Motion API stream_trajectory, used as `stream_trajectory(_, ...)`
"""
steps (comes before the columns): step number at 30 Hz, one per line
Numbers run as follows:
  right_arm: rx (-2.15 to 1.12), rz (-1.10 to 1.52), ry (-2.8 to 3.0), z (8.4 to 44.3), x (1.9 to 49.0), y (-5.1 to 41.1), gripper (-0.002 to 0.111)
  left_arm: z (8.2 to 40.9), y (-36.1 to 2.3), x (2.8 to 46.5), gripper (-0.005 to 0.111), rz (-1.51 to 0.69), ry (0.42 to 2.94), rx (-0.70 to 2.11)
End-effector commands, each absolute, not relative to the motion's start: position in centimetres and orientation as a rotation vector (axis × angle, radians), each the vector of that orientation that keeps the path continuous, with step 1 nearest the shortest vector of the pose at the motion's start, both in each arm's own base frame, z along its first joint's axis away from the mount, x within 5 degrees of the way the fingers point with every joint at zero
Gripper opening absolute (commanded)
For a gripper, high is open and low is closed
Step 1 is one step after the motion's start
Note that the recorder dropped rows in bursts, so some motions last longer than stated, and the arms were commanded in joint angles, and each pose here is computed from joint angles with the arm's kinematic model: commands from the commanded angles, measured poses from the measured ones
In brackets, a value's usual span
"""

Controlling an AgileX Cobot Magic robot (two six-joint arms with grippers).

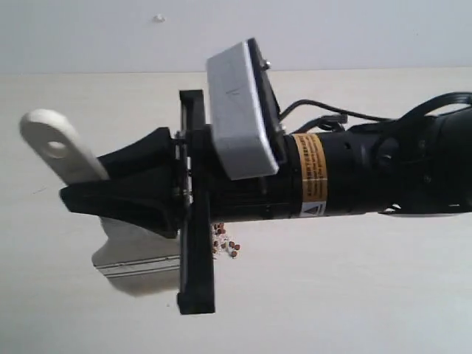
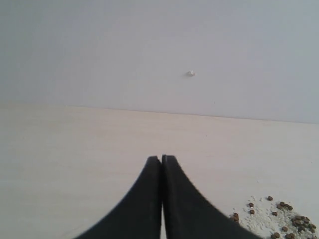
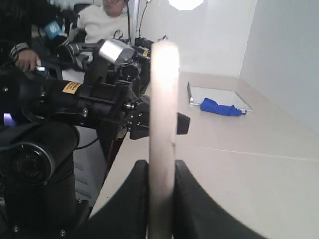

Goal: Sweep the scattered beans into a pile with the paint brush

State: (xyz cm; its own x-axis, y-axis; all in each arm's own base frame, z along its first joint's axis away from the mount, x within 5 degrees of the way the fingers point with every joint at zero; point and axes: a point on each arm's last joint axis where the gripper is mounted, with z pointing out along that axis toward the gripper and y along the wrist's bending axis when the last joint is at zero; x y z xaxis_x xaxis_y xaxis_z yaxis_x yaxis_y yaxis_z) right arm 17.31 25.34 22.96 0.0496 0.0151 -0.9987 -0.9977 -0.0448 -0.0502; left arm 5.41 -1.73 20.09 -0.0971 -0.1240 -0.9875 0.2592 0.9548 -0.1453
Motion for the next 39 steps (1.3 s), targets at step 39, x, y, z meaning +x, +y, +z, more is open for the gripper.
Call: stream_trajectory(39, -0.913, 1.2, 1.428, 16.1, 27.4, 24.2, 0.0, 20.0, -1.7, 5.4, 0.0, -0.326, 1.634, 0.11)
